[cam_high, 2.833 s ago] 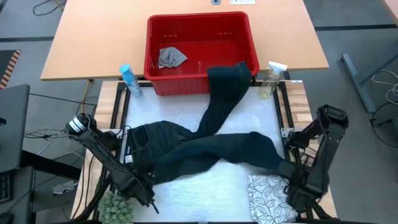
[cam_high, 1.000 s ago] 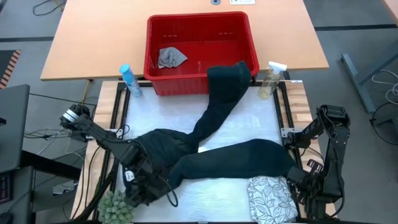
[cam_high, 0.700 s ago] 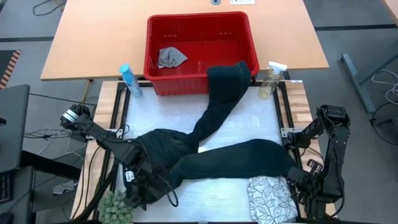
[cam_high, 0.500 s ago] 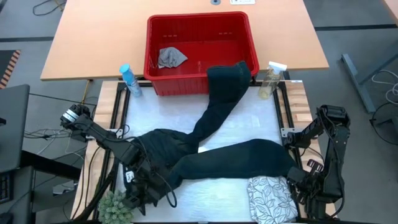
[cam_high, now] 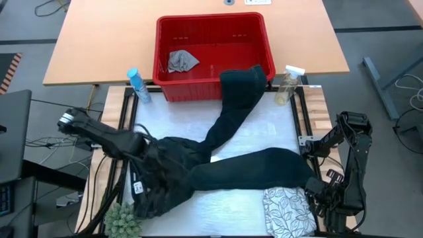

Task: Fold laundry
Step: Fold the dark blue pants

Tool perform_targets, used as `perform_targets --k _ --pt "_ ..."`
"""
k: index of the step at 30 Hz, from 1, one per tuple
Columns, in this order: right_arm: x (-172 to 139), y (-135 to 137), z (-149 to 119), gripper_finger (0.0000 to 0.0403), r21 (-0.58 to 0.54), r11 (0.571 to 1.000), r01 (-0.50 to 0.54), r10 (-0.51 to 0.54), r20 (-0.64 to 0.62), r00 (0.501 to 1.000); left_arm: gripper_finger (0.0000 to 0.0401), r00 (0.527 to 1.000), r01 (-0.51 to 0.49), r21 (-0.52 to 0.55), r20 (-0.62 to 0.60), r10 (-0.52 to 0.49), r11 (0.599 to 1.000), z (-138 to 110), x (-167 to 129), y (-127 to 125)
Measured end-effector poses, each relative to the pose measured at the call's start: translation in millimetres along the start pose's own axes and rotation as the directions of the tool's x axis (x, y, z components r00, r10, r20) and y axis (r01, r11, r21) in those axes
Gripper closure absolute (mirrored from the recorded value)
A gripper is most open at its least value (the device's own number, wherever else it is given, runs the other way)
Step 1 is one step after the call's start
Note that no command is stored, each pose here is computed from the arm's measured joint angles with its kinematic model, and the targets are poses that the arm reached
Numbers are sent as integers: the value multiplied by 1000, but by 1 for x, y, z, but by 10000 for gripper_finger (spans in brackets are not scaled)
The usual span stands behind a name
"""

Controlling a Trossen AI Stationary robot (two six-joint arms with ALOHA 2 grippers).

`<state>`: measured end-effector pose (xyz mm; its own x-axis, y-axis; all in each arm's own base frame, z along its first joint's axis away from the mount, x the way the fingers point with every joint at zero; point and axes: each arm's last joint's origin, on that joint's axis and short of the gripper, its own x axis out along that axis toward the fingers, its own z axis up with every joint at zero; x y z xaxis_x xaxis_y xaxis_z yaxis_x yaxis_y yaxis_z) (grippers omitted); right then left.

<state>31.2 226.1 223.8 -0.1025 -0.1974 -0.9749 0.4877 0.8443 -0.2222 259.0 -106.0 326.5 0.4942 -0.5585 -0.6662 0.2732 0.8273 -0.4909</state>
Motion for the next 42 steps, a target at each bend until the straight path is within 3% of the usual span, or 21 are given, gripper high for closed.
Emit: perform_targets --k 3,6,11,17,22,27,37,42 --pt "0 0 0 344 10 1000 1 -1 -1 1000 206 973 -225 -54 38 227 973 -10 -30 8" --pt "0 0 1 344 44 999 4 -4 -2 1000 267 903 -418 -193 23 430 888 -31 -47 18" --pt "0 0 1 344 91 996 5 -5 -4 1000 386 866 -480 -423 -89 492 769 -66 -32 38" --pt "0 0 1 344 92 996 5 -5 -4 1000 400 824 -553 -543 -239 514 633 -97 0 62" --pt "0 0 1 344 93 996 6 -5 -4 1000 401 839 -538 -603 -312 446 590 -126 20 78" --pt "0 0 1 344 93 996 6 -6 -4 1000 401 866 -498 -647 -329 378 578 -149 35 91" --pt "0 -2 2 344 95 995 31 -32 6 999 401 802 -591 -671 -429 415 449 -180 33 122" --pt "0 -4 4 344 102 993 53 -55 13 998 401 754 -626 -685 -412 512 371 -179 23 142"
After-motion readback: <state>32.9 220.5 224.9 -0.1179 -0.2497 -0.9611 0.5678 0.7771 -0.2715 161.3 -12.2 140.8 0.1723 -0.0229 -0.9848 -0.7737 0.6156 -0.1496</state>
